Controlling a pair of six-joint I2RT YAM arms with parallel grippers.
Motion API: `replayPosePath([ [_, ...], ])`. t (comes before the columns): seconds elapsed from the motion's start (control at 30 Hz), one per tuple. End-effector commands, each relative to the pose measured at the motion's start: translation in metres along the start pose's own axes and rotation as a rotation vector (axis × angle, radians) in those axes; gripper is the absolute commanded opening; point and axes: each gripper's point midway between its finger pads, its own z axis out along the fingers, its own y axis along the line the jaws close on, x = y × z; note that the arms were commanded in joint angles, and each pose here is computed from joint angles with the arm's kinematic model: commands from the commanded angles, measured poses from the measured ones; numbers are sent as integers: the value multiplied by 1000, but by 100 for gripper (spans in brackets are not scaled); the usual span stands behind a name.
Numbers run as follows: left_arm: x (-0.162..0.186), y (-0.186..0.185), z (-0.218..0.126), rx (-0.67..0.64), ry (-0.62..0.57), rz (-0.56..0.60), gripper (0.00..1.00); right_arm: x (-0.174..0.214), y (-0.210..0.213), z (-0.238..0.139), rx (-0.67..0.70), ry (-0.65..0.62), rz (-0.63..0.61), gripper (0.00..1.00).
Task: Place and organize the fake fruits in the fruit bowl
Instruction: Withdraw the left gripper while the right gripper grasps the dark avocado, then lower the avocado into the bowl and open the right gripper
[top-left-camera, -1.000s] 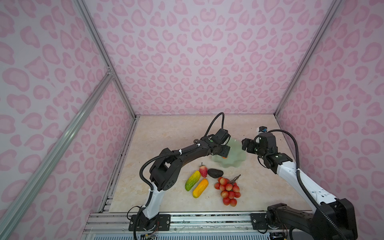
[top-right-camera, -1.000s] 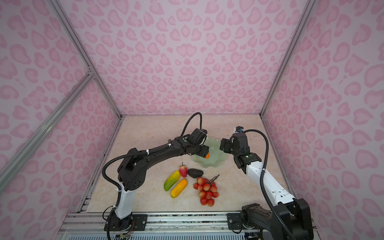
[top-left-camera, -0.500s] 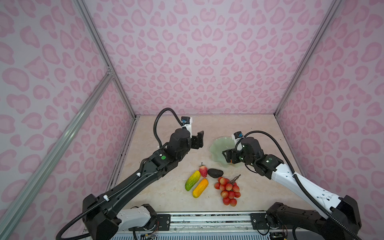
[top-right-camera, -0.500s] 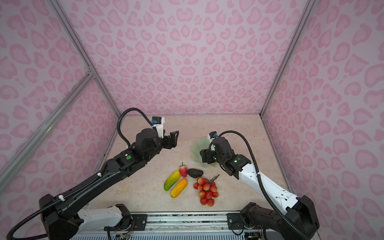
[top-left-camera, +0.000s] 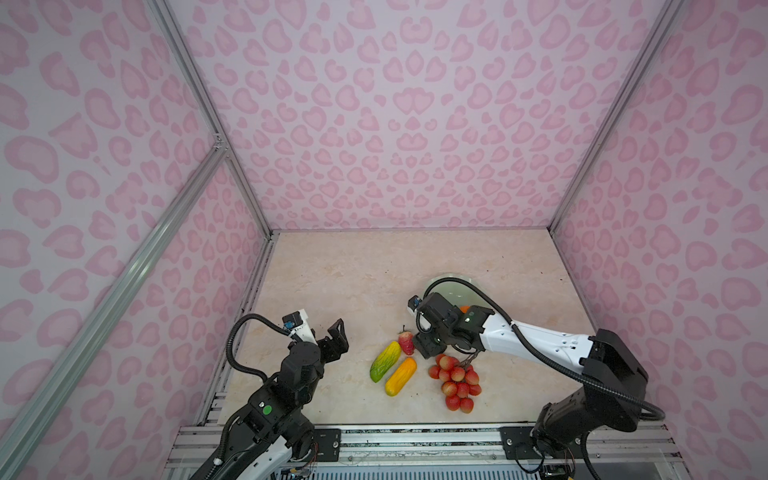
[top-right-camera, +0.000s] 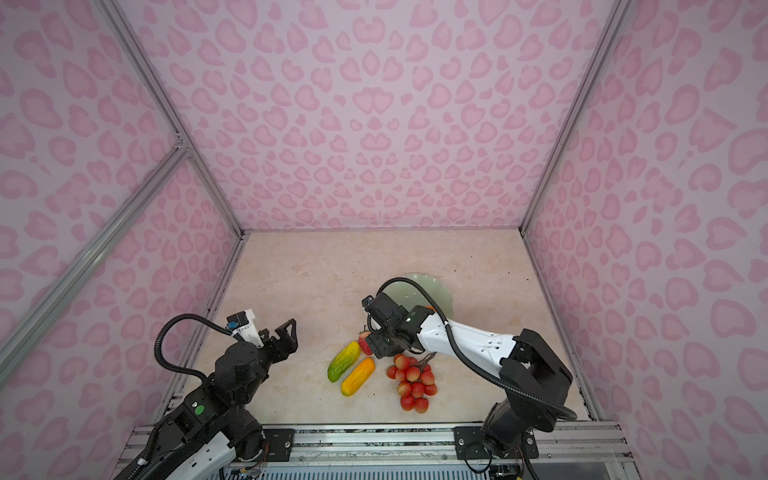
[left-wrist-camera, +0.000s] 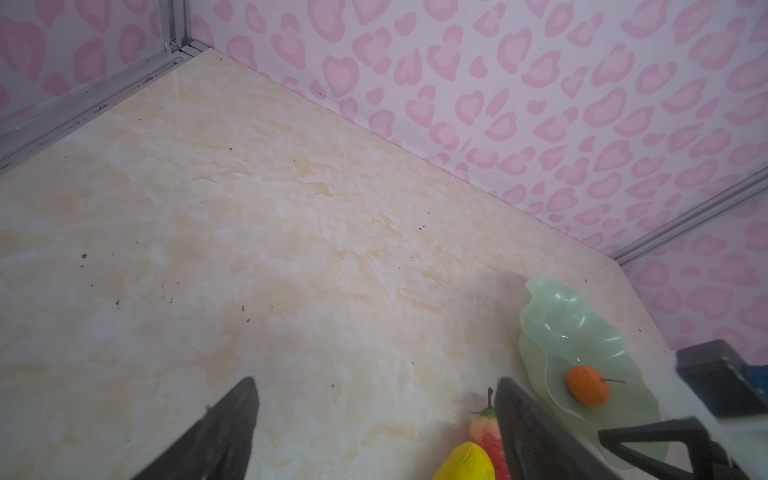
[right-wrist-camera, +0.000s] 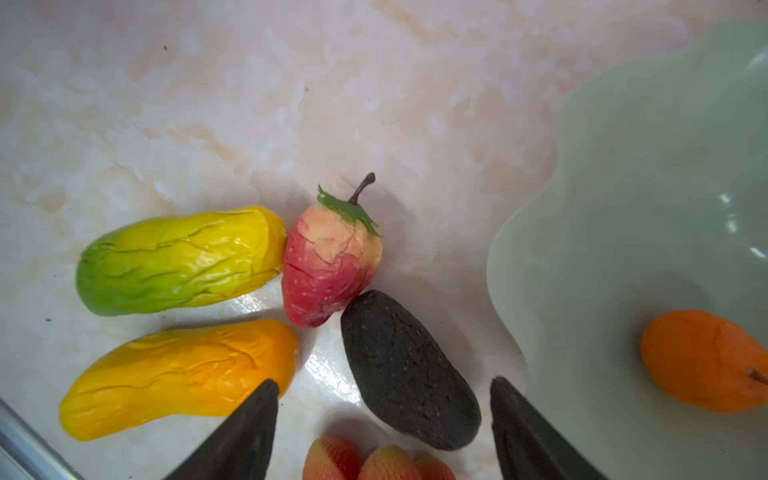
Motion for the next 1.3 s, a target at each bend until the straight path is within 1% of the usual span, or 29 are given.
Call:
replayPosePath([
  [0.0, 0, 15, -6, -32, -34, -62, 90, 14, -12, 14, 89, 74, -57, 79],
  [0.2, 3, 21, -10, -37, -32, -61, 91, 22, -13, 38, 151, 126, -108, 79],
  [0.3, 7, 21, -7, -42, -15, -55, 91, 23, -10, 47, 160, 135, -125, 76],
  [0.37, 9, 21, -6, -49, -7, -50, 91, 24, -7, 53, 150, 140, -129, 71],
  [0.5, 10, 19, -4, -49, 5, -44, 91, 18, -4, 56, 145, 121, -137, 53],
  [0.57, 11, 17, -3, -45, 12, -46, 91, 10, -3, 53, 146, 100, -140, 43],
  [0.63, 12, 16, -2, -39, 15, -49, 91, -1, -2, 46, 149, 68, -140, 36],
  [0.77, 14, 15, -1, -40, 27, -49, 91, -34, 1, 17, 136, -34, -110, 29],
  [0.87, 16, 14, 0, -37, 37, -45, 91, -64, -4, -12, 137, -141, -43, 28],
  [0.93, 19, 13, 1, -30, 47, -42, 91, -82, -18, -30, 158, -212, 24, 28],
  [1.0, 22, 11, 3, -23, 63, -34, 90, -93, -39, -39, 168, -259, 102, 28],
  [1.07, 27, 8, 5, -11, 89, -20, 90, -98, -65, -39, 164, -275, 203, 29],
  [1.1, 29, 6, 6, -6, 104, -13, 89, -99, -78, -37, 140, -277, 261, 29],
  [1.17, 36, 1, 8, 11, 142, 11, 88, -98, -103, -25, 46, -286, 396, 30],
  [1.23, 43, -6, 11, 33, 188, 39, 87, -96, -122, -13, -8, -288, 485, 30],
  [1.27, 47, -10, 12, 48, 212, 55, 87, -94, -129, -9, -10, -283, 505, 30],
])
